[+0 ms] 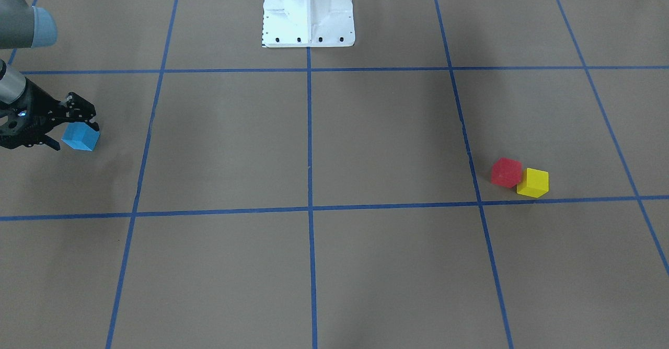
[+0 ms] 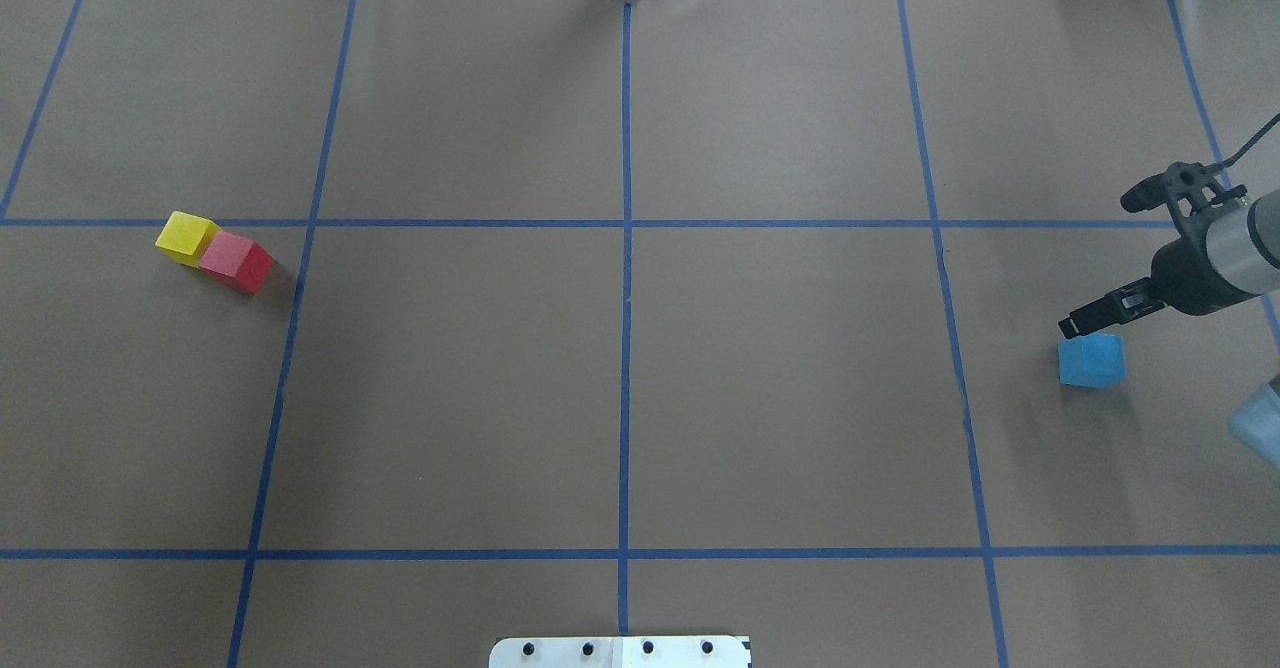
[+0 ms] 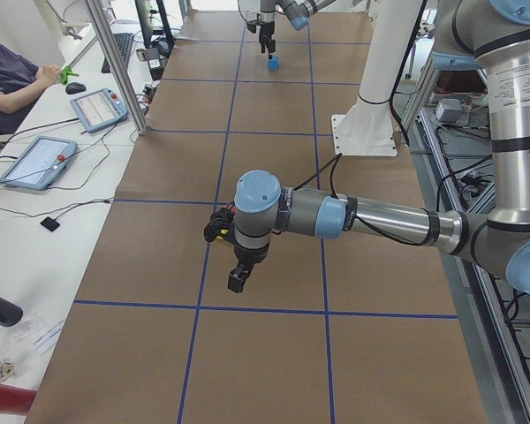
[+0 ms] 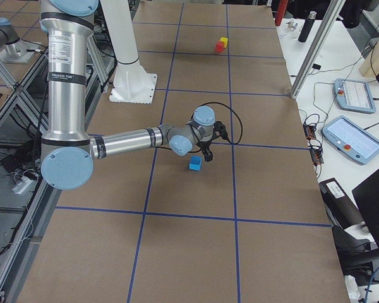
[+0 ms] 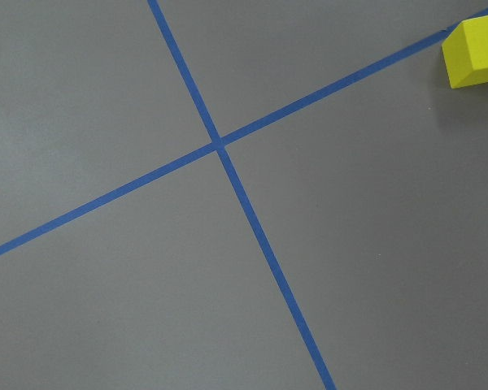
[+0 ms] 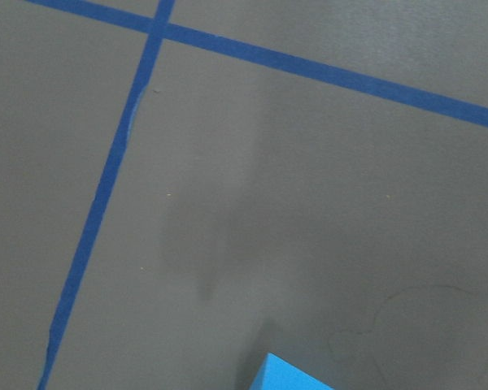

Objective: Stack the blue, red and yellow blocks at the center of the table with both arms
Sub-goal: 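Lower the right gripper onto the blue cube and close it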

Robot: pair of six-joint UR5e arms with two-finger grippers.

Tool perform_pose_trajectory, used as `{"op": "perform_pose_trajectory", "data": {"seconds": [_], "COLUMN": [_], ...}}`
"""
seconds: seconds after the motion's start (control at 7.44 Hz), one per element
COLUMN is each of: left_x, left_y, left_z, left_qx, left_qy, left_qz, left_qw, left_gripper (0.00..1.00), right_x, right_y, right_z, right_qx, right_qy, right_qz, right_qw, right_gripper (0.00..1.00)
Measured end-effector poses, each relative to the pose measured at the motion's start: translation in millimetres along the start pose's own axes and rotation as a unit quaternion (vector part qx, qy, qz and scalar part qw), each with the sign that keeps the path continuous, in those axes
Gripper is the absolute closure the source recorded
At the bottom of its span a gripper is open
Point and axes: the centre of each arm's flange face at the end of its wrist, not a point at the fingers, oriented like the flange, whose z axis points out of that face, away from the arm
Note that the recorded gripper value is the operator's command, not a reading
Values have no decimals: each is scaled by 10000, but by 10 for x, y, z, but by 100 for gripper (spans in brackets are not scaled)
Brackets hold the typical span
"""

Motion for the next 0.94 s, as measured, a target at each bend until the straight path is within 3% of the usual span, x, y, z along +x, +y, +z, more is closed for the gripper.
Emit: {"op": "perform_pose_trajectory", "data": {"seconds": [0.13, 0.4, 0.67, 0.94], "left_x": [-3, -4, 6, 13], "left_y": [2, 29, 64, 66], "left_z": [4, 15, 17, 10], "left_qx": [-4, -20, -32, -26], "left_qy": [1, 7, 11, 9], "left_qz": [-2, -16, -25, -15], "left_qw": [10000, 10000, 10000, 10000], "left_gripper": [0, 0, 0, 0], "right_x": [-30, 47, 124, 191], "right_y": [-2, 67, 160, 247], "right_z": [-6, 65, 139, 190], "right_qx": [1, -129, -239, -316], "right_qy": [-8, -77, -219, -238], "right_qz": [-774, -2003, -2410, -2463], "right_qw": [9970, 9796, 9700, 9684], "right_gripper": [2, 2, 2, 2]}}
